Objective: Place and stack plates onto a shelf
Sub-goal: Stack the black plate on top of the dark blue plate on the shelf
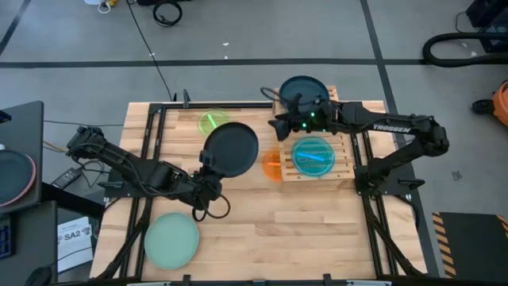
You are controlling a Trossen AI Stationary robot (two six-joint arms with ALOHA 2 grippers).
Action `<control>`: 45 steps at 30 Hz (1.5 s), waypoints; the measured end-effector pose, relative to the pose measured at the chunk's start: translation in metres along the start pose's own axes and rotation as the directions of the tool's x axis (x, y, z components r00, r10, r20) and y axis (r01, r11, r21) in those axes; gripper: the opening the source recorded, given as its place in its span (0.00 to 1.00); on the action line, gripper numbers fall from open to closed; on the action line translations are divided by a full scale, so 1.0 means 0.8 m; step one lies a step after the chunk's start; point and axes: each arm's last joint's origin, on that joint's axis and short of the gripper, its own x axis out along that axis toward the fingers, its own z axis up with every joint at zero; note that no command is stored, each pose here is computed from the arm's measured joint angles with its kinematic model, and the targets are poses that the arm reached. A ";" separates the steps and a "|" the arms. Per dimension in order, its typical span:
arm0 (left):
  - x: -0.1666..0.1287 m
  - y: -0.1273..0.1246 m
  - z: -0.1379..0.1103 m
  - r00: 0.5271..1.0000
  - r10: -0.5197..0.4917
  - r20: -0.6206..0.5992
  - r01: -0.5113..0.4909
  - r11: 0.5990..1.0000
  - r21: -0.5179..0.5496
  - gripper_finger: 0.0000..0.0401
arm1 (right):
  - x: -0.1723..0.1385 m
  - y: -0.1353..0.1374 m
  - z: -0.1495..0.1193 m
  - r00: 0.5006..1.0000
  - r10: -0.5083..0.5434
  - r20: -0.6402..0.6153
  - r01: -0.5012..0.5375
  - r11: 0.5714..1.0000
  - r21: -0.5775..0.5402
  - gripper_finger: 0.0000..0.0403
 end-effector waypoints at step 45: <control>0.023 0.032 -0.012 0.980 0.162 -0.112 -0.146 0.979 0.141 0.06 | 0.072 0.033 -0.018 0.983 0.179 0.031 -0.182 0.969 0.168 0.45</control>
